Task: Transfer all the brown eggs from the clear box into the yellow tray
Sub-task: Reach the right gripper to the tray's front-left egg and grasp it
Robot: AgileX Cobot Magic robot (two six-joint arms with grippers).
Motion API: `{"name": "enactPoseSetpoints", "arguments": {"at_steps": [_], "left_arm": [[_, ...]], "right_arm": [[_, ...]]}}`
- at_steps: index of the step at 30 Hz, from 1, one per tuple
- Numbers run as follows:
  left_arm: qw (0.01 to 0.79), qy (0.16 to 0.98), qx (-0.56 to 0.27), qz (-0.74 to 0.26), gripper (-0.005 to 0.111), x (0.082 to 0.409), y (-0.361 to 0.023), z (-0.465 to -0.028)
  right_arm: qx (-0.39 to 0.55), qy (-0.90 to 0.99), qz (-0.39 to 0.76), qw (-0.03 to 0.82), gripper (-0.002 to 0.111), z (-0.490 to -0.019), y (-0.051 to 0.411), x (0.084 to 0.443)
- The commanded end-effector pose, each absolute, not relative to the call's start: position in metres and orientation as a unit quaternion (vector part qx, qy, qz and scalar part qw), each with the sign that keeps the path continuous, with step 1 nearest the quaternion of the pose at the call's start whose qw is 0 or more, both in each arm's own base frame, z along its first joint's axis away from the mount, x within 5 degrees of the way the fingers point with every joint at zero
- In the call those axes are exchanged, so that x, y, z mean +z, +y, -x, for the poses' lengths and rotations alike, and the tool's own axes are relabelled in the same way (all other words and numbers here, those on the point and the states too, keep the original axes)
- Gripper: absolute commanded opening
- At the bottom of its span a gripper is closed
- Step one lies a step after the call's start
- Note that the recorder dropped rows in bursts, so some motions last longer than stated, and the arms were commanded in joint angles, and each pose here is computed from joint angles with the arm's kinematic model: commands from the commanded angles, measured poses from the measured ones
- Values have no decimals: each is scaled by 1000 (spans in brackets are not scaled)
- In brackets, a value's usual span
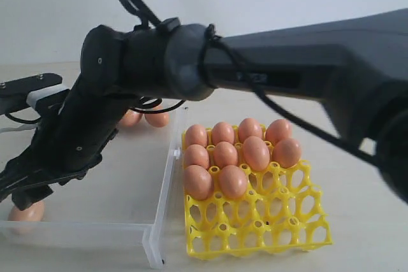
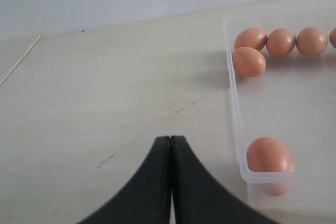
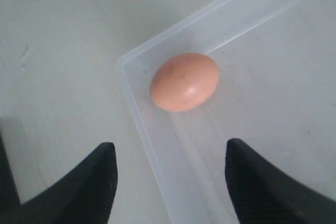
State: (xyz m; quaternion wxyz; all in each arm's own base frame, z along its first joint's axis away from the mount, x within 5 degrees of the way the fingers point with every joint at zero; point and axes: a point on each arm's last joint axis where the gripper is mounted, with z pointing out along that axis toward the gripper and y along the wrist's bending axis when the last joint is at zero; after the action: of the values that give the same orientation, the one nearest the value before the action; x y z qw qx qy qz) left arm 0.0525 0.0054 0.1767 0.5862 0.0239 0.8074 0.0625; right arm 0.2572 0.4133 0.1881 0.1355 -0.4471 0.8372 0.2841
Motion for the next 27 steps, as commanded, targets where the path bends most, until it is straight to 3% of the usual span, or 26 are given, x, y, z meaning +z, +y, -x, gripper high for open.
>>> {"name": "enactPoseSetpoints", "arguments": {"at_steps": [1, 27], "left_arm": [[594, 802, 58, -24, 0, 179, 5, -52], [594, 802, 58, -24, 0, 179, 5, -52]], "right_arm": [[322, 849, 404, 114, 60, -266, 432, 175], [303, 861, 400, 78, 58, -288, 463, 120]]}}
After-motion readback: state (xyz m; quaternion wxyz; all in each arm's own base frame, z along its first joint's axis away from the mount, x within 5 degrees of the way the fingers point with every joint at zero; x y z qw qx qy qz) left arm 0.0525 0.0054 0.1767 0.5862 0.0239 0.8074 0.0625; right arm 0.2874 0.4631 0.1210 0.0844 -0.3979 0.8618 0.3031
